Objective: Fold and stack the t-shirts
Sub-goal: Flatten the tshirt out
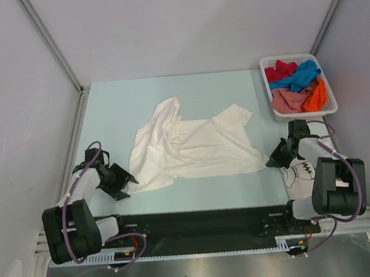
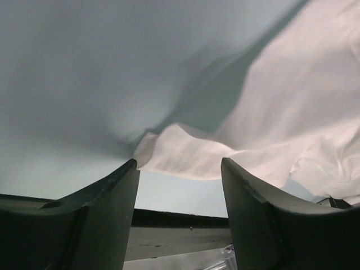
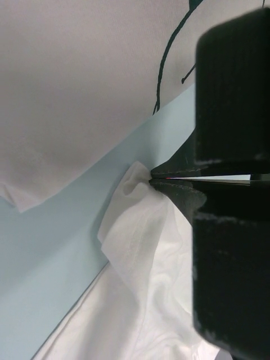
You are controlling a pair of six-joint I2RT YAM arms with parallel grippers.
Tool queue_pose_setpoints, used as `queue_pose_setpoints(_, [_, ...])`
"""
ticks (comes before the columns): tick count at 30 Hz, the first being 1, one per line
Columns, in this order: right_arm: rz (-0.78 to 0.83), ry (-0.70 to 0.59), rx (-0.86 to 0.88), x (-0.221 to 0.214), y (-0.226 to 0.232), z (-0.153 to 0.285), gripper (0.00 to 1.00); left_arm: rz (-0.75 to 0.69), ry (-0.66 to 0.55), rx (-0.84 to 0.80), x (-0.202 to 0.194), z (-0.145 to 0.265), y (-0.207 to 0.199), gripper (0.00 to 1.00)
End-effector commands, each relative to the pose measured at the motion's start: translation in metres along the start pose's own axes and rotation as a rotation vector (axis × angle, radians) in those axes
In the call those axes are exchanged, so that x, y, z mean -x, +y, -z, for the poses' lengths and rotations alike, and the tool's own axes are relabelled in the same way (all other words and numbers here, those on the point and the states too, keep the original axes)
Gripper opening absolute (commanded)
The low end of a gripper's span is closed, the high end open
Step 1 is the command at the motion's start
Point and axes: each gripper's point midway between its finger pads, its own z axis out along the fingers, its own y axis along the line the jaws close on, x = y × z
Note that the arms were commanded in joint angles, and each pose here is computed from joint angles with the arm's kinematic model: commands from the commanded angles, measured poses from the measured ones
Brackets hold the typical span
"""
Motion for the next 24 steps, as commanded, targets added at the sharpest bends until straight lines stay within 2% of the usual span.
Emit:
queue_pose_setpoints(1, [0.012, 0.000, 0.043, 0.009, 0.014, 0.006, 0.00, -0.117, -0.094, -0.077, 0.032, 0.018, -0.033, 0.65])
queue_pose_setpoints(3, [0.014, 0.001, 0.044, 0.009, 0.014, 0.006, 0.00, -0.142, -0.151, -0.080, 0.045, 0.035, -0.042, 0.66])
queue_pose_setpoints(6, [0.011, 0.002, 0.041, 0.008, 0.013, 0.005, 0.00, -0.175, -0.207, -0.076, 0.056, 0.044, -0.048, 0.73])
queue_pose_setpoints(7, [0.009, 0.003, 0.040, 0.007, 0.012, 0.005, 0.00, -0.170, -0.182, -0.055, 0.056, 0.038, -0.045, 0.77])
queue_pose_setpoints(9, [0.009, 0.001, 0.045, 0.008, 0.014, 0.005, 0.00, -0.172, -0.161, -0.048, 0.056, 0.032, -0.045, 0.78])
queue_pose_setpoints(16, [0.000, 0.010, 0.058, 0.008, 0.016, 0.002, 0.00, -0.214, -0.024, -0.048, 0.048, 0.006, -0.049, 0.75])
queue_pose_setpoints(18, [-0.004, 0.018, 0.062, 0.007, 0.017, 0.001, 0.00, -0.223, -0.005, -0.111, 0.044, 0.005, -0.059, 0.70])
queue_pose_setpoints(19, [-0.004, 0.017, 0.063, 0.008, 0.018, 0.001, 0.00, -0.223, -0.005, -0.124, 0.043, 0.006, -0.061, 0.60])
queue_pose_setpoints(23, [-0.003, 0.015, 0.062, 0.008, 0.017, 0.000, 0.00, -0.215, 0.006, -0.201, 0.025, 0.016, -0.072, 0.36])
queue_pose_setpoints(24, [-0.004, 0.016, 0.061, 0.007, 0.017, 0.000, 0.00, -0.228, -0.023, -0.238, 0.024, 0.026, -0.078, 0.23])
